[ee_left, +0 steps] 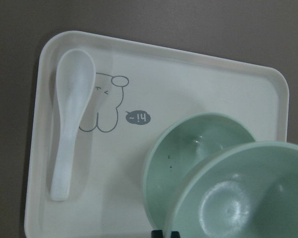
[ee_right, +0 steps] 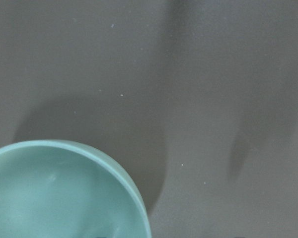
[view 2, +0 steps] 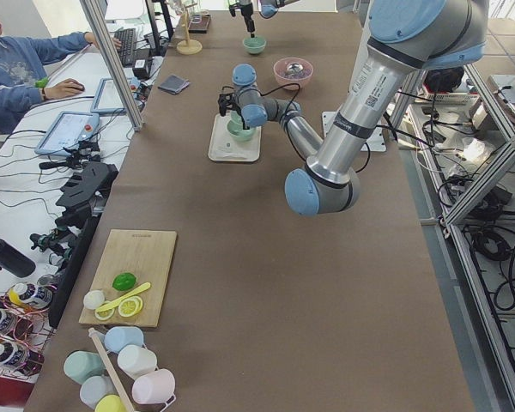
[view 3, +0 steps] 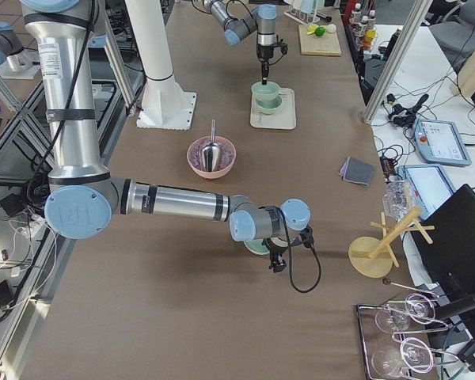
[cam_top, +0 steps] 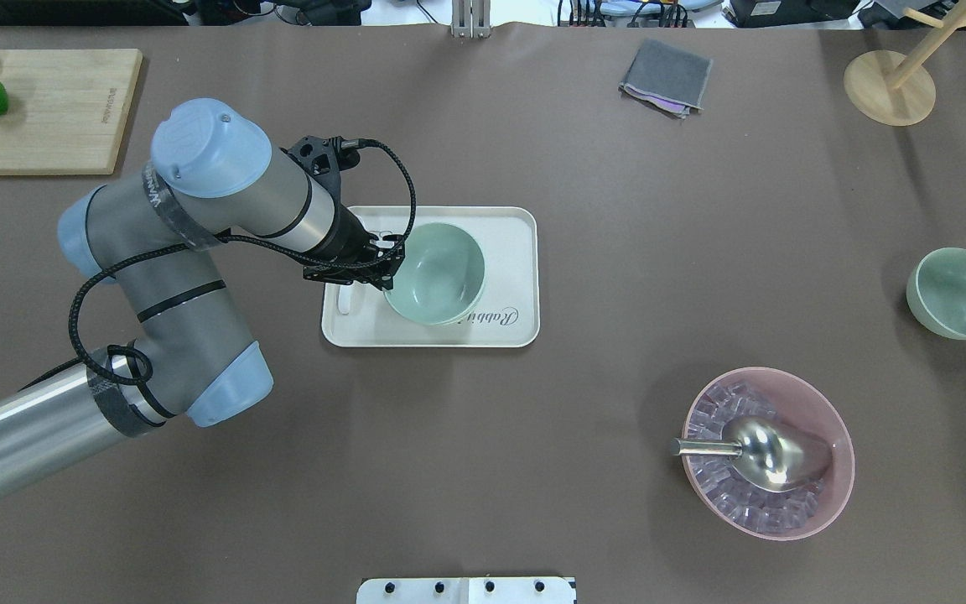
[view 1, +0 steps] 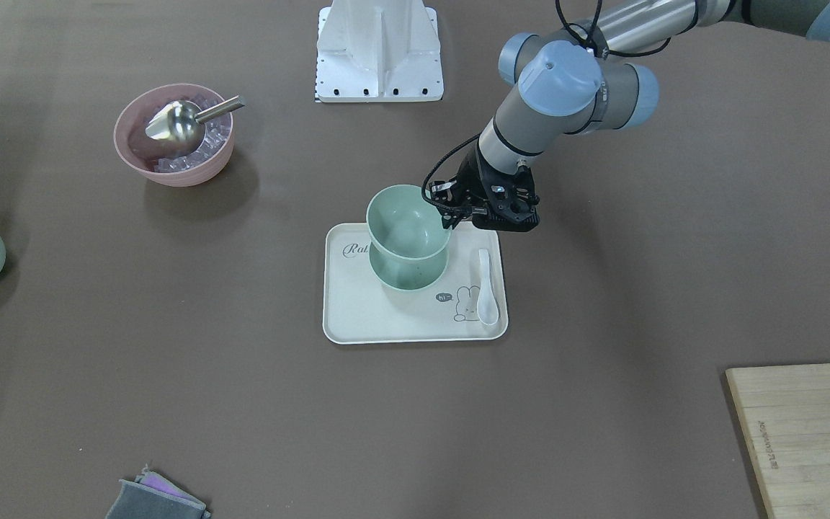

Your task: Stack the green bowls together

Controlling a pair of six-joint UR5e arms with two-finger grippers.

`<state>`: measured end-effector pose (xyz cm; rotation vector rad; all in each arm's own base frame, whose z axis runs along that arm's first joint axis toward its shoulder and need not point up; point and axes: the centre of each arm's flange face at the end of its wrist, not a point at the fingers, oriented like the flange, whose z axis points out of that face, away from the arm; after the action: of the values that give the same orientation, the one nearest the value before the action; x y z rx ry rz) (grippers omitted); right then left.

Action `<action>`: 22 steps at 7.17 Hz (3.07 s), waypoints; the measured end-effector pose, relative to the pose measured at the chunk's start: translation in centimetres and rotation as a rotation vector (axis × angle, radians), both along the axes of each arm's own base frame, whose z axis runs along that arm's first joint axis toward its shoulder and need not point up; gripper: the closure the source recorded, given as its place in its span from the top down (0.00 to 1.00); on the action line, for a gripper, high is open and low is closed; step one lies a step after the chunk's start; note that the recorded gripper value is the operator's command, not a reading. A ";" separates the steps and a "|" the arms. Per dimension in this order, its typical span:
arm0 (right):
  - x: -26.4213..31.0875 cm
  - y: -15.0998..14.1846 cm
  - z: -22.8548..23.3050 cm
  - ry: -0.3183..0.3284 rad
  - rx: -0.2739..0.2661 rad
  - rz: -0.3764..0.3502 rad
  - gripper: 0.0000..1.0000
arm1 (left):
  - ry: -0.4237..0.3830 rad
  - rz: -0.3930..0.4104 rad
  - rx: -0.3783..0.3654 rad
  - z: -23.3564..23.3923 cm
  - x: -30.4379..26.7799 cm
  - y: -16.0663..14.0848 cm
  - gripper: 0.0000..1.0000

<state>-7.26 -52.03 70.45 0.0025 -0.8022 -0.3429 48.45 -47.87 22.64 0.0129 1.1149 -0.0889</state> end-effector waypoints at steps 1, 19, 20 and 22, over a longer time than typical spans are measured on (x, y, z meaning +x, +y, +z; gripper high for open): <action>-0.2 0.1 0.1 0.001 -0.003 -0.003 0.83 | 0.001 -0.007 0.006 -0.1 0.6 -0.5 0.98; -34.4 -0.1 -51.0 -0.179 -0.134 0.258 0.00 | -0.121 0.079 0.165 24.2 -29.8 -1.8 0.98; -38.5 0.7 -52.6 -0.188 -0.122 0.276 0.00 | -0.140 0.079 0.181 25.9 -31.8 -1.7 0.98; -43.9 1.1 -54.8 -0.207 -0.121 0.320 0.99 | -0.158 0.080 0.194 27.7 -33.7 -1.6 0.98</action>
<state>-51.13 -50.97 15.69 0.0530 -1.0098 0.0097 14.78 -49.44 50.30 0.1461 0.9617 0.0909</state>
